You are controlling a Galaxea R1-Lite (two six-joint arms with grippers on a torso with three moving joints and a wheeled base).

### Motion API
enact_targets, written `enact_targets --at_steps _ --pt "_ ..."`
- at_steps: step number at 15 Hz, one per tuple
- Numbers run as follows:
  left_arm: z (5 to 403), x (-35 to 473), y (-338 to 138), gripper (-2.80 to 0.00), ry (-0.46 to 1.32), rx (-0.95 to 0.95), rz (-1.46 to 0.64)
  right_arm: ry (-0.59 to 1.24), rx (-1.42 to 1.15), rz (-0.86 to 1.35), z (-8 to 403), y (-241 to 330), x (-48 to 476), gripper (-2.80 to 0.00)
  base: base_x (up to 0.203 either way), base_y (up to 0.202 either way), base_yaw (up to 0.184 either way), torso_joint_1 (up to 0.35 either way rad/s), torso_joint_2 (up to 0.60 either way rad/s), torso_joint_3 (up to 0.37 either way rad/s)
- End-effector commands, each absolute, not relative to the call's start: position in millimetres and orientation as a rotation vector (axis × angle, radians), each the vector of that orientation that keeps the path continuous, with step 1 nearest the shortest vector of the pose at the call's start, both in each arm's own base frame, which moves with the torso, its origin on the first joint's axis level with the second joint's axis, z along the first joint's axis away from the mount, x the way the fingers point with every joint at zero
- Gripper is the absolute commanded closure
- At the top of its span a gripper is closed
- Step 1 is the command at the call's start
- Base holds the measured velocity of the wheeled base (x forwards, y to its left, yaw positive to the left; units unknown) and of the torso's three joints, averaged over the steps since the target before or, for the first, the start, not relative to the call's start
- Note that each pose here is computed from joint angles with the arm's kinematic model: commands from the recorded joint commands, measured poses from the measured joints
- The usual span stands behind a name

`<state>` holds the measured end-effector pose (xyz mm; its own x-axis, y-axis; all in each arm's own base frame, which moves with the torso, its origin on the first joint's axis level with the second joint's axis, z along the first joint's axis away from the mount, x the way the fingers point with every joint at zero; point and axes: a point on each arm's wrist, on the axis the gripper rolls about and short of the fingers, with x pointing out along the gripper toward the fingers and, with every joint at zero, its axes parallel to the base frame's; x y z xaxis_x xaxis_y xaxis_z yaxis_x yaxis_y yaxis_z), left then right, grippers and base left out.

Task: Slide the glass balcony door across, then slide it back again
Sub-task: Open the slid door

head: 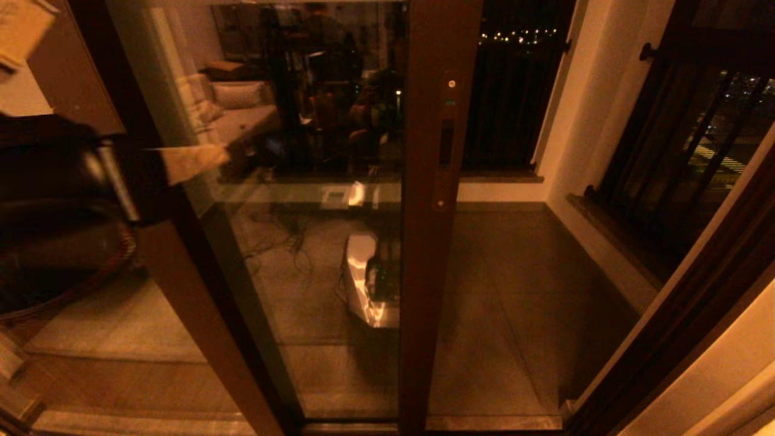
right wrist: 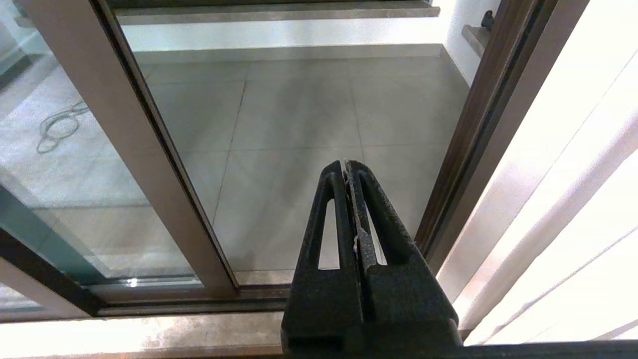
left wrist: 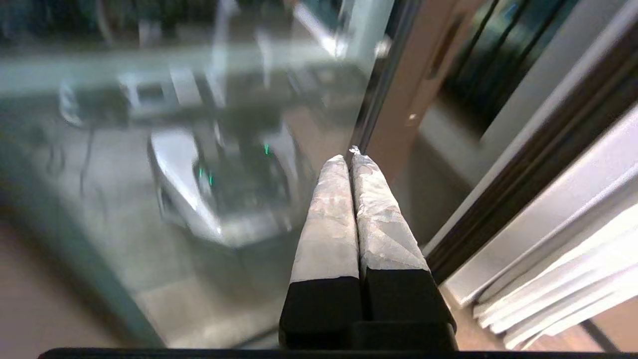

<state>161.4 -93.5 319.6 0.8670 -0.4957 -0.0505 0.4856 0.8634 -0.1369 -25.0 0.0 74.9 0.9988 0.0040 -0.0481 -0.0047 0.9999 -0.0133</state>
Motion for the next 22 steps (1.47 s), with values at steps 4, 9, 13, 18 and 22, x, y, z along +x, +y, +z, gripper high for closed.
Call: enact_targets --at_steps 4,9,13,18,22 --pt "308.9 232.2 -189.4 0.0 0.177 -0.087 -0.502 0.049 -0.014 0.005 75.0 0.0 -25.0 0.0 0.0 0.0 0.0 0.0 0.0 0.0" --pt "295.2 259.1 -243.8 0.0 0.201 -0.09 -0.527 0.05 -0.014 0.005 74.9 0.0 -25.0 0.0 0.0 0.0 0.0 0.0 0.0 0.0" --pt "295.7 261.7 -279.4 0.0 0.183 -0.112 -0.582 0.051 -0.014 0.005 74.8 0.0 -25.0 0.0 0.0 0.0 0.0 0.0 0.0 0.0" --pt "305.2 237.8 -301.0 0.0 0.165 -0.128 -0.671 0.05 -0.014 0.005 74.8 0.0 -24.9 0.0 0.0 0.0 0.0 0.0 0.0 0.0" --pt "297.6 265.9 -337.7 0.0 0.121 -0.15 -0.65 0.049 -0.014 0.005 75.0 0.0 -25.0 0.0 0.0 0.0 0.0 0.0 0.0 0.0"
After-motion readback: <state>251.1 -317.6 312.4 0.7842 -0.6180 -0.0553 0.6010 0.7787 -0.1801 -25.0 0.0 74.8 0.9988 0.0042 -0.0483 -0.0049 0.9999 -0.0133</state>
